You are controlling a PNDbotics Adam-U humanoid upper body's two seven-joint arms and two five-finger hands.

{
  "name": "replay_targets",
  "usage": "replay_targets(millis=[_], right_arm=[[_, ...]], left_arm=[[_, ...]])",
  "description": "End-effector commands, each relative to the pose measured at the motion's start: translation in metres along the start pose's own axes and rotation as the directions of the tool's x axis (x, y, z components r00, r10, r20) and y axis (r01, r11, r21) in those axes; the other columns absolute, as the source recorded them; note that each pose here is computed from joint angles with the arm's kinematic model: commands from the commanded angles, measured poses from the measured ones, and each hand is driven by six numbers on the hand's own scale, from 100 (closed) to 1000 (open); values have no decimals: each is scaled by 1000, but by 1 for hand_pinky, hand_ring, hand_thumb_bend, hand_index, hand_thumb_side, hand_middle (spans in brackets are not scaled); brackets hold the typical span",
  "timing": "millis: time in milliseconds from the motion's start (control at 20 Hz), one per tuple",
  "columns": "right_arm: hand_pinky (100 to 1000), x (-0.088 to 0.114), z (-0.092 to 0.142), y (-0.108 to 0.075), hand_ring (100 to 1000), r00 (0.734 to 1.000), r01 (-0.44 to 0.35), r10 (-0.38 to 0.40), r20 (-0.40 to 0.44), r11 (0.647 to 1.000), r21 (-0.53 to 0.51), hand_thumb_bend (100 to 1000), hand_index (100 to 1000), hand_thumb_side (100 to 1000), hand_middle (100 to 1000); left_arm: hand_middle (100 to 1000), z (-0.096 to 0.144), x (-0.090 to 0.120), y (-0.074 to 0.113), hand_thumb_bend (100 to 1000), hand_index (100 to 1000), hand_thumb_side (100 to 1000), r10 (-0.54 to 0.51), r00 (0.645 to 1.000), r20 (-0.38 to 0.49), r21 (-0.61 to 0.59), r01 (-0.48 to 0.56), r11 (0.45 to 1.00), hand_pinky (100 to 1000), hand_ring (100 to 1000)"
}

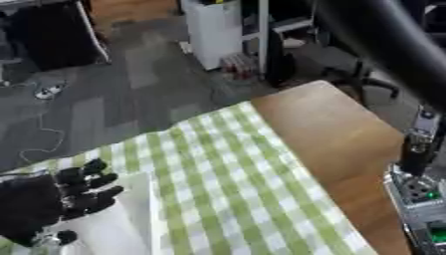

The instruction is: Pick up objects on the table and place them in the box.

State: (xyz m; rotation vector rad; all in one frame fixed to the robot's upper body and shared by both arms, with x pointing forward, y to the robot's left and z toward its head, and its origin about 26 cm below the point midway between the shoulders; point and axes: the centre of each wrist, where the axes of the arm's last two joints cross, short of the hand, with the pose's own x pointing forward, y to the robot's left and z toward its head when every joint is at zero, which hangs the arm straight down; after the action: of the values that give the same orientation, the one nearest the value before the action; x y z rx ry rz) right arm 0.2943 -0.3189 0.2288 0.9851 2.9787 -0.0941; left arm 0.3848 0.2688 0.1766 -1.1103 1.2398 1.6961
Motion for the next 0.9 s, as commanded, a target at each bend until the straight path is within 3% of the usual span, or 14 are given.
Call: replay_targets(millis=[50,200,400,600,650,750,800,850,900], right_arm=[[346,0,-3,-7,432,998,-2,2,55,1000,-9,100,623,929,562],[341,2,8,-10,429,999,-35,34,40,999,22,100,623,928,562],[334,5,26,-13,423,996,-90,90,11,993,71,100,624,927,562],[328,11,49,-17,419,987,-156,160,-24,980,120,100,625,927,562],[322,13,56,-18,414,983,-174,180,-37,976,133,100,625,910,561],[318,17,69,-20,411,973,-209,221,-62,965,160,100,625,928,561],[319,20,76,-21,412,967,-228,243,-72,959,171,100,625,928,561],[316,22,82,-23,411,961,-246,264,-80,952,183,100,625,926,560],[316,25,88,-24,411,954,-266,286,-85,944,196,100,625,926,560]], left_arm=[[963,24,-18,19,305,990,1000,107,994,-15,185,-103,977,1000,1000],[945,34,-18,46,241,974,1000,220,968,-123,282,-178,943,1000,1000],[918,37,-18,90,173,949,1000,357,915,-186,396,-263,880,1000,1000],[887,48,0,96,148,913,1000,525,819,-232,487,-370,792,998,949],[788,50,9,95,146,816,1000,581,777,-245,538,-389,747,770,801],[735,52,29,93,126,756,933,692,674,-260,651,-407,641,640,715],[745,53,37,92,128,767,945,734,628,-259,695,-407,593,667,735],[693,54,45,92,121,724,893,776,572,-267,742,-392,544,528,629],[687,54,51,92,123,719,890,818,506,-275,788,-369,493,508,612]])
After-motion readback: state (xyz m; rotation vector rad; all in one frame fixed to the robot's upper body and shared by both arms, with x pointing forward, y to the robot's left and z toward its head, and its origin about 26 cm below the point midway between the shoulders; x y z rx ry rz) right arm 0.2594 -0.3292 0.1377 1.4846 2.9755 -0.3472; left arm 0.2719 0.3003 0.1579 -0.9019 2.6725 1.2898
